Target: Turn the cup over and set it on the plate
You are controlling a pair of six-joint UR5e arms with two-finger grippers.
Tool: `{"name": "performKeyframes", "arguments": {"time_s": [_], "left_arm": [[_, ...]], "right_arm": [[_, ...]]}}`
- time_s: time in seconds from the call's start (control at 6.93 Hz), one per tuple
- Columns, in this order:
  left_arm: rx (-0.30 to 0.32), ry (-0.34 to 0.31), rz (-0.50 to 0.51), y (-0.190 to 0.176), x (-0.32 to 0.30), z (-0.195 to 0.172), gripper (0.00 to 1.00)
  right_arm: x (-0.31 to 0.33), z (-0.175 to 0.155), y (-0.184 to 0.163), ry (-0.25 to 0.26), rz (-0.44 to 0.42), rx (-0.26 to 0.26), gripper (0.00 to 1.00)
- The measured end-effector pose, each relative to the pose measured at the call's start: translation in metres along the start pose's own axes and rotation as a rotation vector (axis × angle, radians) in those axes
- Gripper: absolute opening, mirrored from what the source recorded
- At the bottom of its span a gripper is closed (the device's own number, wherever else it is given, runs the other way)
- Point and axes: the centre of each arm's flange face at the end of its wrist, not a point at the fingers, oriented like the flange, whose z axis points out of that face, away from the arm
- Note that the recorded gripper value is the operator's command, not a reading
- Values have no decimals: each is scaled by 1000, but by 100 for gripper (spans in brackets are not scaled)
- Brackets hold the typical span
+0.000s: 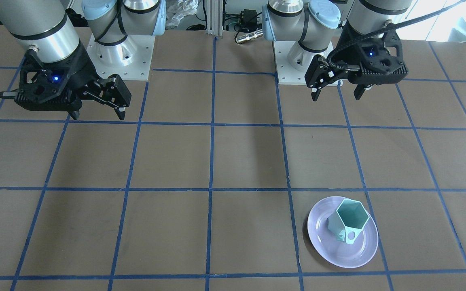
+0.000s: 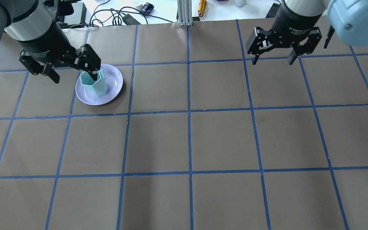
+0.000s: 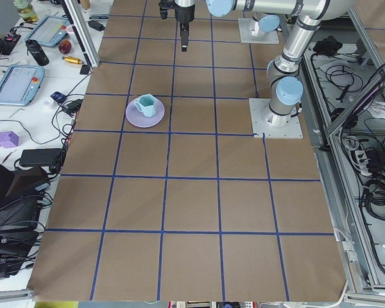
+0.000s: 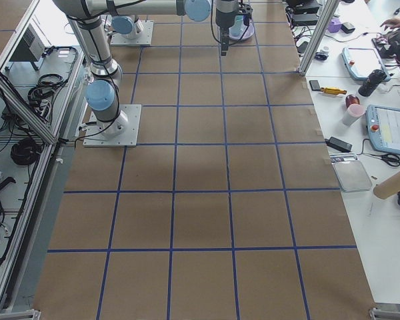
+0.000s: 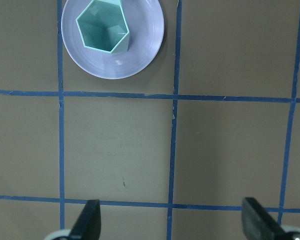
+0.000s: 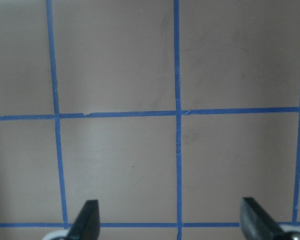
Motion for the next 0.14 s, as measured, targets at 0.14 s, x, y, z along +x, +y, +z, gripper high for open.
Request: {"name": "performKeyframes", "arguments": {"time_s": [0.14], "left_arm": [[-2,2,-1,-1,0,-1,100]], "right_arm": [[0,0,0,0,0,0,100]]}}
